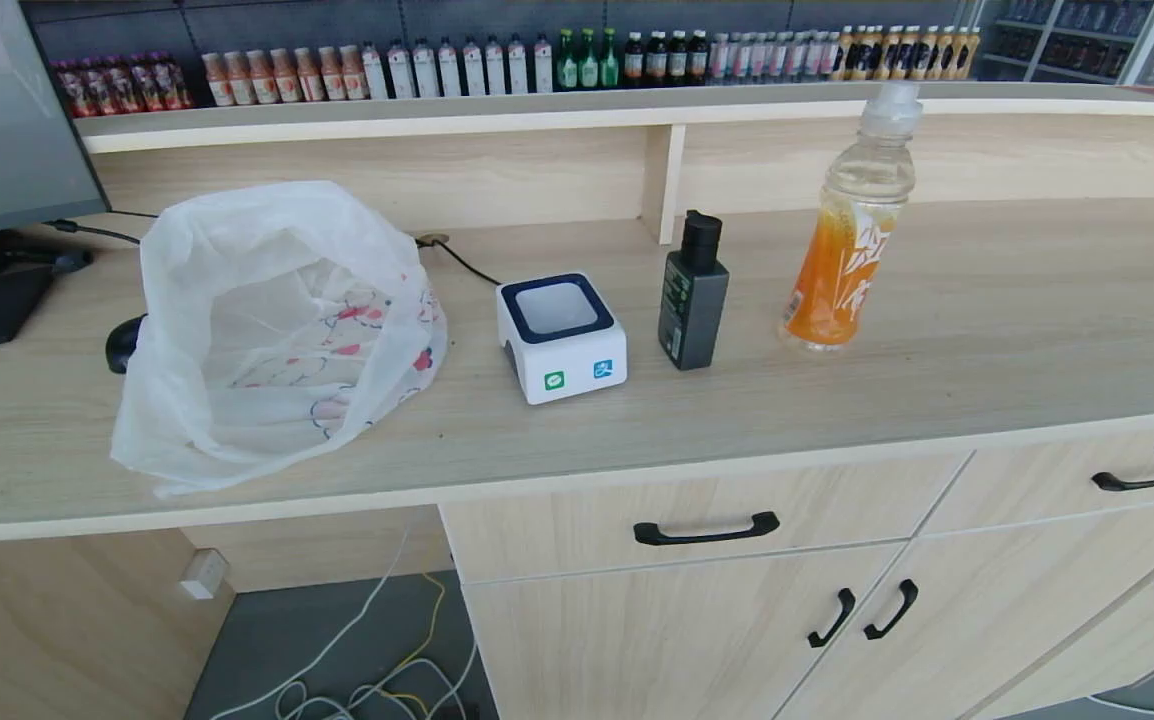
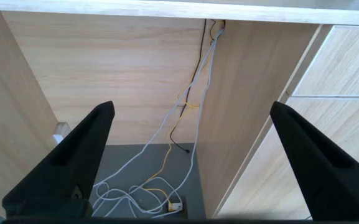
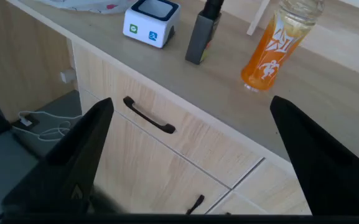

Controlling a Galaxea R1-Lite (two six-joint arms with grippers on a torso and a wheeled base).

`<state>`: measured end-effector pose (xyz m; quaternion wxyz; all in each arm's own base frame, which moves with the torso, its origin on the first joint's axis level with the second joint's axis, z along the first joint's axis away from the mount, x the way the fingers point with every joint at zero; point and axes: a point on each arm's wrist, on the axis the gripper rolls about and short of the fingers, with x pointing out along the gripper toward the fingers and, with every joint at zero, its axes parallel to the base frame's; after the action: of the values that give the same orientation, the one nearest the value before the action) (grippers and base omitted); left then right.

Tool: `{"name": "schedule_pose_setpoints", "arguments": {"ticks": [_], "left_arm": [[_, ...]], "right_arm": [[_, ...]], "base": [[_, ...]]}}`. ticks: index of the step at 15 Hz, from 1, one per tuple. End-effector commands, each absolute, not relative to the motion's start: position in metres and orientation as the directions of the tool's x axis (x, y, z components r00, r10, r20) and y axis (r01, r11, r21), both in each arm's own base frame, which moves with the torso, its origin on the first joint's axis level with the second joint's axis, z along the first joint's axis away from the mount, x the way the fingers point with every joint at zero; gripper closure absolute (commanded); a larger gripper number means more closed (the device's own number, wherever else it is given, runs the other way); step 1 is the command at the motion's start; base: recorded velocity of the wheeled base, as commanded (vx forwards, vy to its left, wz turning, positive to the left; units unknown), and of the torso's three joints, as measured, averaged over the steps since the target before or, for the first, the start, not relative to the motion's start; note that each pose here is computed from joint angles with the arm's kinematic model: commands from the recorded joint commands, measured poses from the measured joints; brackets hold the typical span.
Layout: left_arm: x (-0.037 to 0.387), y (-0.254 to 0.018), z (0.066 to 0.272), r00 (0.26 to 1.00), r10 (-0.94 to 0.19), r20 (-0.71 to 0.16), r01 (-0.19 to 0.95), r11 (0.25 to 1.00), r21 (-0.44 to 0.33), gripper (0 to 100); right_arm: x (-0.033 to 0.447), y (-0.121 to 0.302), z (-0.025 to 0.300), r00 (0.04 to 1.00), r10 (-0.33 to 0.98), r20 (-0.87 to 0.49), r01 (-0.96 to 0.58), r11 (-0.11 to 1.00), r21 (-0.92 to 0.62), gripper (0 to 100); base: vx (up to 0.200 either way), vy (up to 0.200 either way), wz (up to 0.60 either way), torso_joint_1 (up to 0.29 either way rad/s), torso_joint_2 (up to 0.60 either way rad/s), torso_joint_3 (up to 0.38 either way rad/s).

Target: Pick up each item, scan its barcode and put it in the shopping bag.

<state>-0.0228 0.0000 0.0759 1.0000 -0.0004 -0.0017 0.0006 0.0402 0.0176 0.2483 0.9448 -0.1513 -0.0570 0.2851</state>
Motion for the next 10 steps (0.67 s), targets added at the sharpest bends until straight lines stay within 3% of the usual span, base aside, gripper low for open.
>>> {"name": "schedule_pose_setpoints", "arguments": {"ticks": [1, 6, 10], "left_arm": [[-0.023, 0.0, 0.076, 1.0, 0.002, 0.005, -0.002, 1.0, -0.002, 0], [-0.023, 0.0, 0.076, 1.0, 0.002, 0.005, -0.002, 1.0, -0.002, 0], [-0.023, 0.0, 0.076, 1.0, 0.002, 0.005, -0.002, 1.0, -0.002, 0]], "right_arm": [[0.085, 0.039, 0.242, 0.77, 0.63, -0.097, -0.62, 0.706, -0.343, 0], [0.145, 0.086, 0.242, 0.793, 0.609, -0.029, -0.578, 0.736, -0.353, 0], [0.144, 0.128, 0.244, 0.835, 0.55, -0.008, -0.545, 0.825, -0.149, 0]], "base": [[0.0, 0.0, 0.0, 0.0, 0.0, 0.0], [0.0, 0.0, 0.0, 0.0, 0.0, 0.0], [0.0, 0.0, 0.0, 0.0, 0.0, 0.0]]}}
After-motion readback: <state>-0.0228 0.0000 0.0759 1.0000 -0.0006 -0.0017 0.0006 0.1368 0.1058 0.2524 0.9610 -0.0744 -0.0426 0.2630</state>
